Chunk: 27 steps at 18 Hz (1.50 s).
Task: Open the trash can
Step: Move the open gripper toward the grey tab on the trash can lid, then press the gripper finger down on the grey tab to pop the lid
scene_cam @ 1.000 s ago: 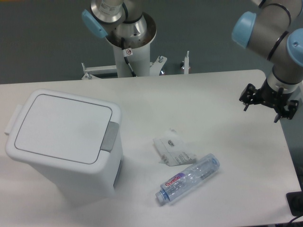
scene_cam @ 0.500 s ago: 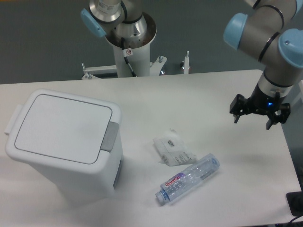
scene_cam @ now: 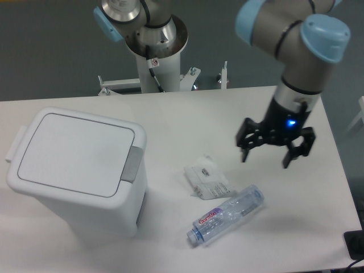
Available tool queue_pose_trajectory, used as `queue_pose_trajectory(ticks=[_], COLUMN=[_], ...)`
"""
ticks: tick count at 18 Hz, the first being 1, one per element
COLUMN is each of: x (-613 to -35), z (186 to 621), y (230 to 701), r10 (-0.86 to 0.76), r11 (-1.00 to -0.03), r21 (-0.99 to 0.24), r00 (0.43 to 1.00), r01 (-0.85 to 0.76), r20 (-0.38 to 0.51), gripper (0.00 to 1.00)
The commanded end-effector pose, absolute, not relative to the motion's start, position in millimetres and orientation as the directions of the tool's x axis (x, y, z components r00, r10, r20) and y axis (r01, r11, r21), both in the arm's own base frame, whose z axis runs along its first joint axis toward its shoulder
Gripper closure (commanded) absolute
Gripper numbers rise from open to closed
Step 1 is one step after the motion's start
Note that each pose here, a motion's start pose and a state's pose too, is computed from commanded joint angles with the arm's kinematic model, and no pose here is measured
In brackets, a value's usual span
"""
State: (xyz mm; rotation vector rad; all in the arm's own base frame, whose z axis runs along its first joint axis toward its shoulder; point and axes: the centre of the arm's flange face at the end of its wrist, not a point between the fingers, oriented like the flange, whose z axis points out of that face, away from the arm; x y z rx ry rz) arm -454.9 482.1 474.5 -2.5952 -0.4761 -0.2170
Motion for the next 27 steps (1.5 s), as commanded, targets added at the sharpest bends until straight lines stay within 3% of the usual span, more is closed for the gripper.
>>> queue_pose_trajectory(ticks=[5,15,18,27], x=[-416,-371,-356,-329], z=[500,499,500,475], y=[505,535,548,554], r10=[0.221,0.187,0.155,0.121], r11=[-0.787,-0.806,-0.803,-0.823], r21=[-0.505,-0.489,-0.518,-0.502], r00=[0.926,0.927,0.943,0.945], r01=[0.354,0.334,0.294,0.267], r20=[0.304,0.325,0.295,0.304], gripper=[0.00,0.00,0.00,0.00])
